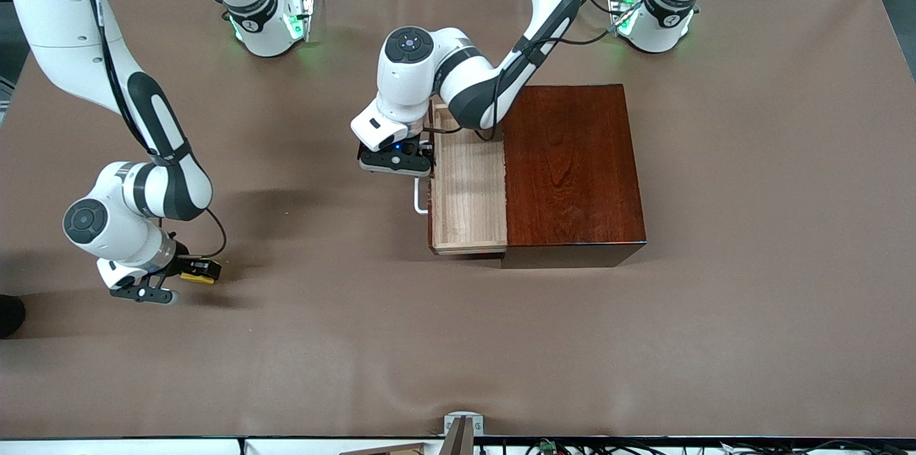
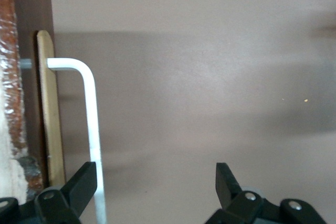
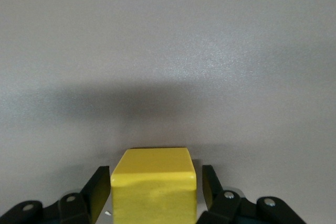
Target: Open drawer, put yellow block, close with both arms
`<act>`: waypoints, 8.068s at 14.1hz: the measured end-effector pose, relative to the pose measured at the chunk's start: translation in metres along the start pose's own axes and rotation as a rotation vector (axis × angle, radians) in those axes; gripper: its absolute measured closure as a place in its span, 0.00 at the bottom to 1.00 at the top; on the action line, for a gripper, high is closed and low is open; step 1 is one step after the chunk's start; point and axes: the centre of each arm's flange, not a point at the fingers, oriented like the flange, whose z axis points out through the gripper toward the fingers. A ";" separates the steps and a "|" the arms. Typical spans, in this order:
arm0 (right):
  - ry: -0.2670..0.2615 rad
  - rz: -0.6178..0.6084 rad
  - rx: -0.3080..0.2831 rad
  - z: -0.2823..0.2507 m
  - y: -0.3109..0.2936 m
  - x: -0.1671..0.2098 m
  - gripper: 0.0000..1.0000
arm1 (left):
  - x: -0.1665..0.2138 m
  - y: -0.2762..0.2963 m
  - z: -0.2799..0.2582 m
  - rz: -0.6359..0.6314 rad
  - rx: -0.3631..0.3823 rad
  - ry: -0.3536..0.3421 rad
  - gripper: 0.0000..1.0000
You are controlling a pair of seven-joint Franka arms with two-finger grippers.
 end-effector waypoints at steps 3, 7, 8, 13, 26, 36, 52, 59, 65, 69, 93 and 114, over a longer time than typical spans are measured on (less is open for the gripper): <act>-0.004 0.000 0.000 0.001 0.000 0.000 0.21 | 0.028 -0.013 -0.048 -0.038 0.061 -0.011 0.00; -0.051 0.002 -0.003 0.004 0.000 -0.005 0.21 | 0.094 -0.094 -0.199 -0.185 0.162 -0.019 0.00; -0.053 0.002 -0.003 0.004 0.001 -0.006 0.23 | 0.109 -0.124 -0.229 -0.230 0.184 -0.026 0.00; -0.049 0.004 -0.003 0.003 0.001 -0.004 0.37 | 0.152 -0.264 -0.327 -0.277 0.245 -0.094 0.00; -0.004 -0.047 0.003 -0.030 -0.012 0.015 0.44 | 0.172 -0.510 -0.386 -0.132 0.193 -0.183 0.00; 0.059 -0.337 0.029 -0.110 -0.149 0.003 0.44 | 0.172 -0.511 -0.385 -0.120 0.191 -0.187 0.00; 0.135 -1.204 0.123 -0.225 -0.350 -0.069 0.44 | 0.172 -0.510 -0.382 -0.118 0.191 -0.187 0.00; 0.195 -1.547 0.144 -0.263 -0.424 -0.115 0.44 | 0.172 -0.507 -0.381 -0.112 0.190 -0.183 0.00; 0.118 -1.753 0.126 -0.260 -0.542 -0.211 0.44 | 0.173 -0.507 -0.381 -0.112 0.189 -0.180 0.00; 0.079 -1.774 0.098 -0.221 -0.558 -0.211 0.44 | 0.173 -0.506 -0.381 -0.109 0.189 -0.179 0.00; 0.041 -1.741 0.011 -0.192 -0.571 -0.205 0.00 | 0.172 -0.496 -0.378 -0.090 0.192 -0.182 0.00; -0.025 -0.830 -0.060 -0.362 -0.209 -0.003 0.00 | 0.171 -0.486 -0.377 -0.071 0.190 -0.180 0.00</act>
